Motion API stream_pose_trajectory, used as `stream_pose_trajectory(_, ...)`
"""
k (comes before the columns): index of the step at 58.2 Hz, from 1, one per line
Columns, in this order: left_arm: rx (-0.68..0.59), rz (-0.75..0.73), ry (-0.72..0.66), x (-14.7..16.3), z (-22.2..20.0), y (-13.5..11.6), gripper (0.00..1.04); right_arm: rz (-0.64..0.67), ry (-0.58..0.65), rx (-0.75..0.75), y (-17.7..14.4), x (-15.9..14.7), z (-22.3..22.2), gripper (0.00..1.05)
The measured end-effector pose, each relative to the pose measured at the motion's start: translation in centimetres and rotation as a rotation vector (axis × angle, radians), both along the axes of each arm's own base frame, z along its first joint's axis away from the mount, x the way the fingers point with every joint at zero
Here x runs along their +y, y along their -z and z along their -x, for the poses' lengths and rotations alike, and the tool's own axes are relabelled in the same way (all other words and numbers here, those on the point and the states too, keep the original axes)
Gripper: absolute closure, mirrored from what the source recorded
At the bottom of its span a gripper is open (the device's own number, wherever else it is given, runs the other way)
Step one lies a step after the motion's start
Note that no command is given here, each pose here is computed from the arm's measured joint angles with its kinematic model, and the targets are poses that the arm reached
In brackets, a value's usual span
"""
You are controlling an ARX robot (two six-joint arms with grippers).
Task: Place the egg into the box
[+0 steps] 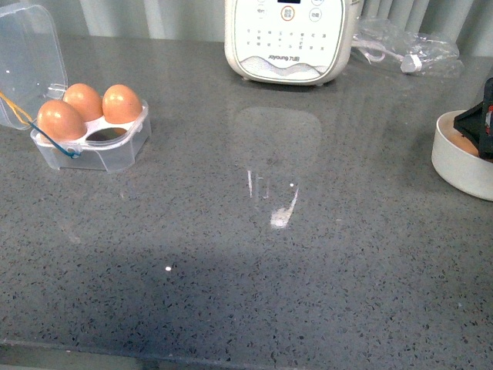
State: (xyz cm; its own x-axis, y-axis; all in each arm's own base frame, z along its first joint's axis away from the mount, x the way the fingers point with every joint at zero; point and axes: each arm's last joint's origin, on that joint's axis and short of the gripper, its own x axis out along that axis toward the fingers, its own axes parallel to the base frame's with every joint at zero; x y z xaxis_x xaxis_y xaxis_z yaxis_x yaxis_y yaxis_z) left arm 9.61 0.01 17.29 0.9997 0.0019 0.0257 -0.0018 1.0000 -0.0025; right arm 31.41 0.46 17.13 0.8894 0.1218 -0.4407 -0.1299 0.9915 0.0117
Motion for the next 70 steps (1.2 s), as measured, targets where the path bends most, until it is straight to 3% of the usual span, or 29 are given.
stream_pose_trajectory(15,0.0,0.0,0.0,0.0,0.0,0.0,0.07,-0.001,0.005,-0.002,0.2,-0.2,0.0,0.07)
stream_pose_trajectory(23,0.0,0.0,0.0,0.0,0.0,0.0,0.07,-0.002,0.012,0.0,0.2,-0.2,0.1,0.25)
stream_pose_trajectory(32,0.0,0.0,0.0,0.0,0.0,0.0,0.07,0.006,0.012,0.004,0.4,-0.2,0.4,0.57)
stream_pose_trajectory(35,0.0,0.0,0.0,0.0,0.0,0.0,0.07,0.011,0.006,0.0,0.4,0.0,0.5,0.61)
stream_pose_trajectory(57,0.0,0.0,0.0,0.0,0.0,0.0,0.07,0.039,-0.034,-0.07,-2.2,1.1,1.6,0.62)
stream_pose_trajectory(70,0.0,0.0,0.0,0.0,0.0,0.0,0.07,0.006,-0.137,-0.168,-5.6,4.1,-0.3,0.62)
